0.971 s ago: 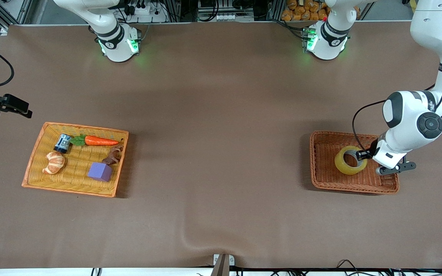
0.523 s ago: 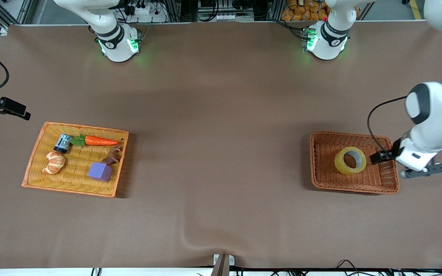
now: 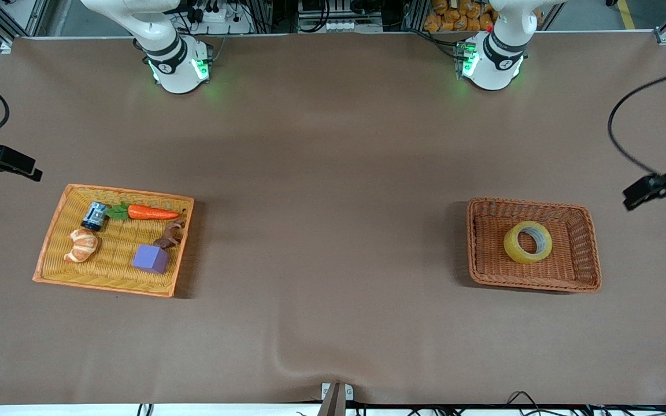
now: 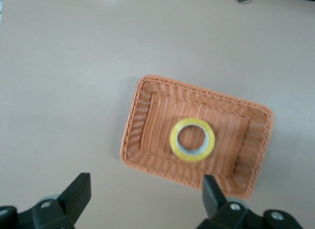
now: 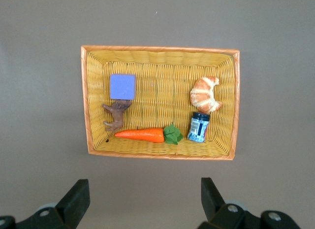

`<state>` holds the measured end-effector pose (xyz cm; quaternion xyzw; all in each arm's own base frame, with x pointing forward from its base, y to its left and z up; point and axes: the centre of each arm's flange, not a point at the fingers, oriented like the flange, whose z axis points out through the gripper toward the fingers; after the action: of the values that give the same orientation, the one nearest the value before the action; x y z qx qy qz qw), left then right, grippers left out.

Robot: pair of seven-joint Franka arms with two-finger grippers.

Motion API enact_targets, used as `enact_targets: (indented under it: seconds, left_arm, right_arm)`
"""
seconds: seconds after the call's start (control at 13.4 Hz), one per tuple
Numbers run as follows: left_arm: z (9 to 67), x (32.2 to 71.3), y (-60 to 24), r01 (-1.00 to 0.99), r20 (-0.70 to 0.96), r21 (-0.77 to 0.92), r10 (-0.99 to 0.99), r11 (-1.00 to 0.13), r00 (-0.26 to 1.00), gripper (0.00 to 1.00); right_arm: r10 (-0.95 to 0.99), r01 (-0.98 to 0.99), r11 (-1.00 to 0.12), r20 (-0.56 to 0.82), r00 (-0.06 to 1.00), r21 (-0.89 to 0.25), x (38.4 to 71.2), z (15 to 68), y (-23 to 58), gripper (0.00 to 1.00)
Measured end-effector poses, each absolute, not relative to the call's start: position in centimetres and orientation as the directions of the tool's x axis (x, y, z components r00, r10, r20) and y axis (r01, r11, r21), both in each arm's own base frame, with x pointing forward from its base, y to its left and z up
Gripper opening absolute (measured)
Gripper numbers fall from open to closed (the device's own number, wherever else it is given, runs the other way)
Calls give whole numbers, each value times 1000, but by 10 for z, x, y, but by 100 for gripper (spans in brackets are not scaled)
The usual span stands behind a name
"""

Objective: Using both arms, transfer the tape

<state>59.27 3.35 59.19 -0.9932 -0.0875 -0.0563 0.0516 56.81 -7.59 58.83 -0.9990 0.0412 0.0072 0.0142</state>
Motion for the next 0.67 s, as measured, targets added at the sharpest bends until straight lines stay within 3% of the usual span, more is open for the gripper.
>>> enact_targets:
  seconds: [0.22,0.67]
  left_arm:
    - [630,582,21,176,91,-51,171,-983,981,100]
    - [645,573,3,151,82,-23,148,-988,985,100]
  right_arm:
    - [-79,-78,-997,11,997,-27,567,607,-75,100]
    - [-72,-72,-997,14,997,-27,563,627,-72,100]
